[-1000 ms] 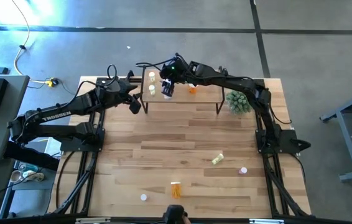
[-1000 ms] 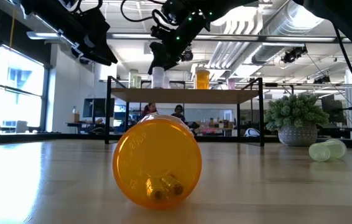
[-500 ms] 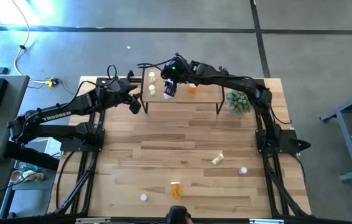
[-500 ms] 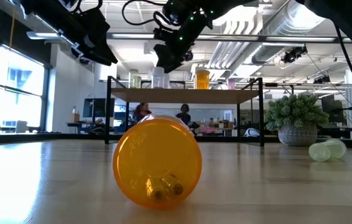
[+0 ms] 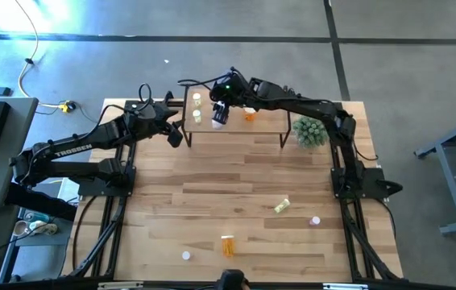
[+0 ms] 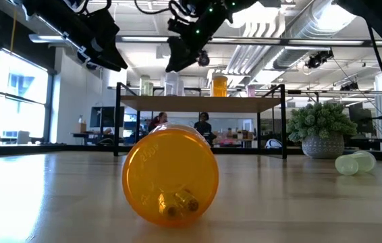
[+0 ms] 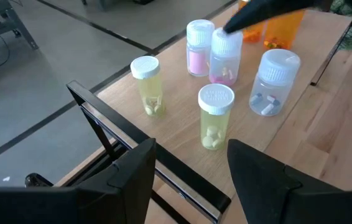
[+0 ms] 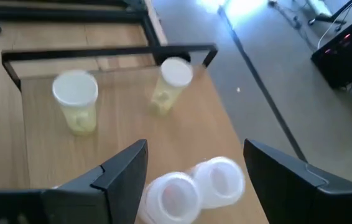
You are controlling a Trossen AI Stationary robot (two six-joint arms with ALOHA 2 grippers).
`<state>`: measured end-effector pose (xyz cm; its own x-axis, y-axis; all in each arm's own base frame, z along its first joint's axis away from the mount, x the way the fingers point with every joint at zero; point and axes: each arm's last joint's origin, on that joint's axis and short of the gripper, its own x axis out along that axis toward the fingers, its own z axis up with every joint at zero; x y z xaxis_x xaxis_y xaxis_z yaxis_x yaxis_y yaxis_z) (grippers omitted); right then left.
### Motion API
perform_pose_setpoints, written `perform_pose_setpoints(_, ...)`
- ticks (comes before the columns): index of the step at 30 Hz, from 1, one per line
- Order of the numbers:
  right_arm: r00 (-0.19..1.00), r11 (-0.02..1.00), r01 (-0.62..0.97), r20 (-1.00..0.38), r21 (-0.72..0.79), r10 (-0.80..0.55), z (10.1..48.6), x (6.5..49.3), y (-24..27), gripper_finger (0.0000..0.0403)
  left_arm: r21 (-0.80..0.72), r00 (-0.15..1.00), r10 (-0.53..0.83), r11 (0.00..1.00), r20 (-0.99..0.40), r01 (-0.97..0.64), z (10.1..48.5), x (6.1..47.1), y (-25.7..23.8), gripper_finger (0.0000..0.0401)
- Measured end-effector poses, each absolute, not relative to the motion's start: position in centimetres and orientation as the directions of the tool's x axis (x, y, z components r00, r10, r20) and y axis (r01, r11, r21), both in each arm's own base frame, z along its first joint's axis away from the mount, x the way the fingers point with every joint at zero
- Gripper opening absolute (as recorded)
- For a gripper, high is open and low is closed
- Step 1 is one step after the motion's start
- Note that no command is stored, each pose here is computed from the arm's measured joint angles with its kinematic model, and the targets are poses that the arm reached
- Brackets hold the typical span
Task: Pick and place medicine bottles onto shelf by color
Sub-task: Adjust the pill bottles on the shelf
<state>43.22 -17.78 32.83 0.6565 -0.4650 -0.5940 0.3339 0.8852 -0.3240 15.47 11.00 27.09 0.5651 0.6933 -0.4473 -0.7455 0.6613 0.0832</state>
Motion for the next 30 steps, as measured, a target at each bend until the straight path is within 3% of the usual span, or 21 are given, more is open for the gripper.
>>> perform_pose_setpoints(8, 0.635, 0.857, 0.375, -0.575, -0.353, -0.515, 35.3, 41.3, -17.7, 0.0257, 0.083, 0.565, 0.693, 0.661, -0.447, -0.745, 27.1, 15.5, 11.0, 0.0191)
perform_pose_setpoints(30, 0.479, 0.872, 0.394, -0.745, -0.291, -0.465, 32.3, 40.5, -18.5, 0.0257, 0.082, 0.566, 0.693, 0.662, -0.447, -0.745, 27.1, 15.5, 11.0, 0.0191)
